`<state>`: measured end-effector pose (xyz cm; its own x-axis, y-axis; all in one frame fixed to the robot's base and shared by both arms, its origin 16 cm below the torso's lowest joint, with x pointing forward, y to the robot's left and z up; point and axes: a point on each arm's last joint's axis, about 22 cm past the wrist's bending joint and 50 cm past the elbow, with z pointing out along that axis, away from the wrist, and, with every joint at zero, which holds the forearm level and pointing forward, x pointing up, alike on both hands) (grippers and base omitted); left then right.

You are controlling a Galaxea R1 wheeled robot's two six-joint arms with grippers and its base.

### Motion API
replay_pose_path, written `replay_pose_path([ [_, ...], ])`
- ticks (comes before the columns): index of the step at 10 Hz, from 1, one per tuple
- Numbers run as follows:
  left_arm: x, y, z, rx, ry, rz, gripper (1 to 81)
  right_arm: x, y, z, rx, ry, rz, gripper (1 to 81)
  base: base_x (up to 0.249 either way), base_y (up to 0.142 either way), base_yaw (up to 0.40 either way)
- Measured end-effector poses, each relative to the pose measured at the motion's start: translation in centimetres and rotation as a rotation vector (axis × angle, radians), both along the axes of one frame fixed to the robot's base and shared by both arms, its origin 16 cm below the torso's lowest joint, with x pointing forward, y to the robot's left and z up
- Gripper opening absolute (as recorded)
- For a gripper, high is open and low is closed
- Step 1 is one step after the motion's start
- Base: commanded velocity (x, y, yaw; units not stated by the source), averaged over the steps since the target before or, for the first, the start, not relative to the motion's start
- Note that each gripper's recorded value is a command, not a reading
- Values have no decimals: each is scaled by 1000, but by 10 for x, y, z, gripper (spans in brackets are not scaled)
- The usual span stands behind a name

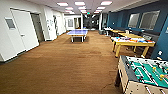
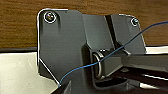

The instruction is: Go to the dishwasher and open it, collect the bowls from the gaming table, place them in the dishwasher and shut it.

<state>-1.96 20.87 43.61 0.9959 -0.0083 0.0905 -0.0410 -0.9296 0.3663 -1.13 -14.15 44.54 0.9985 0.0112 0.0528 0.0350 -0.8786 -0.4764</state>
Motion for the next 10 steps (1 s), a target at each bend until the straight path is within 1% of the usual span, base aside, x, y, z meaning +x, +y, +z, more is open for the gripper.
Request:
replay_pose_path([
  [1, 4, -2, 0, -2, -6, 1, 811, 0, 0, 0, 0, -1, 0, 811, 165, 0, 0],
  [2, 5, 1, 0, 1, -8, 1, 811, 0, 2, 0, 3, -1, 0, 811, 166, 0, 0],
  [4, 4, -1, 0, -2, -6, 1, 811, 0, -2, 0, -2, -1, 0, 811, 165, 0, 0],
  [10, 5, -4, 0, -4, -9, 1, 811, -2, 1, 0, 1, 3, 0, 811, 165, 0, 0],
])
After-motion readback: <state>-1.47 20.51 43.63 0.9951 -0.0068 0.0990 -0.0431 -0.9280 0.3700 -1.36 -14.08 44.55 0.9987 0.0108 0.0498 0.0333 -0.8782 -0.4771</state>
